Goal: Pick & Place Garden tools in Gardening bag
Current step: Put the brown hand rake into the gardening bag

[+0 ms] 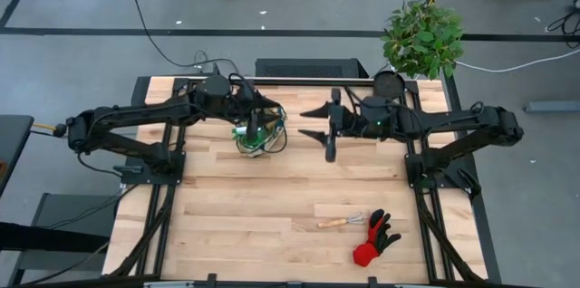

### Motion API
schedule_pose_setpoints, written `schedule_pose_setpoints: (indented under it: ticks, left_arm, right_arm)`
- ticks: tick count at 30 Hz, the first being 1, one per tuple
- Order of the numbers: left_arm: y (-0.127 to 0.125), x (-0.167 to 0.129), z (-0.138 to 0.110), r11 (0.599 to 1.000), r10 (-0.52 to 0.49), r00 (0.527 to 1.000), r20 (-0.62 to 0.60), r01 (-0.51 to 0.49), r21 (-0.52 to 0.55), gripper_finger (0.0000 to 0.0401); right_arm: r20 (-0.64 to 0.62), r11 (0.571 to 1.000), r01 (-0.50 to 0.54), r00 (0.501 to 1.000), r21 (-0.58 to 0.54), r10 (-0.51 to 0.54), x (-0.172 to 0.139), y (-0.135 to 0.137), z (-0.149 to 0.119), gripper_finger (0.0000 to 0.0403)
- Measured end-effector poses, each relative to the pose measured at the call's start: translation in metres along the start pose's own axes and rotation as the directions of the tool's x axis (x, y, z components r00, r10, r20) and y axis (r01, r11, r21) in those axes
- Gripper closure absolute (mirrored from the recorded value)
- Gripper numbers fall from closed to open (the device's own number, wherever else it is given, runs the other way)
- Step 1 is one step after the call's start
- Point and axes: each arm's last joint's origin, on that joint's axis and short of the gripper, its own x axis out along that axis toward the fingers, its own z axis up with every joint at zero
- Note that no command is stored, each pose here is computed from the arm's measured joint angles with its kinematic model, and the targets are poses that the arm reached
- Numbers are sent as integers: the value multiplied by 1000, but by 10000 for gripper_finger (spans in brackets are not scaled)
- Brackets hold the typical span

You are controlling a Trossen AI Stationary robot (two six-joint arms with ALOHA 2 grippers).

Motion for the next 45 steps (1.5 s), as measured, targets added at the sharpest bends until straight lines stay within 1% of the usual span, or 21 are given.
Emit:
schedule_pose_setpoints:
  ticks: [4,9,11,14,19,21,24,31,37,41,45]
  left_arm:
    - [-7,-2,16,1000,-24,999,25,23,13,223]
    - [-13,-3,24,999,-39,998,40,37,26,224]
    - [-13,-4,28,999,-41,998,55,39,29,224]
    - [-13,-4,27,999,-38,998,48,37,24,224]
    - [-15,-7,28,999,-44,998,48,45,-26,224]
    - [-17,-11,30,998,-50,997,56,52,-24,224]
    - [-19,-17,30,998,-57,998,41,58,-24,224]
    - [-26,-30,23,999,-35,999,-5,34,-28,225]
    - [-33,-40,13,999,-23,1000,-12,22,-33,225]
    - [-37,-41,9,999,-28,999,-26,27,-32,225]
    - [-38,-41,9,999,-32,999,-23,32,-30,225]
  right_arm:
    - [-51,999,-51,997,-11,50,-2,14,-4,202]
    - [-108,996,-92,990,19,93,-5,25,-9,202]
    - [-134,994,-105,985,15,106,-6,28,-11,202]
    - [-155,993,-116,981,15,116,-7,31,-13,202]
    - [-212,989,-144,966,31,147,-9,37,-18,202]
    - [-239,983,-180,953,38,184,-11,41,-21,202]
    - [-280,976,-209,935,57,217,-12,46,-25,202]
    - [-340,970,-230,909,72,241,-17,55,-30,202]
    - [-432,962,-268,861,59,267,-19,65,-40,202]
    - [-506,942,-327,801,78,320,-16,75,-52,202]
    - [-557,933,-349,758,90,338,-11,85,-62,202]
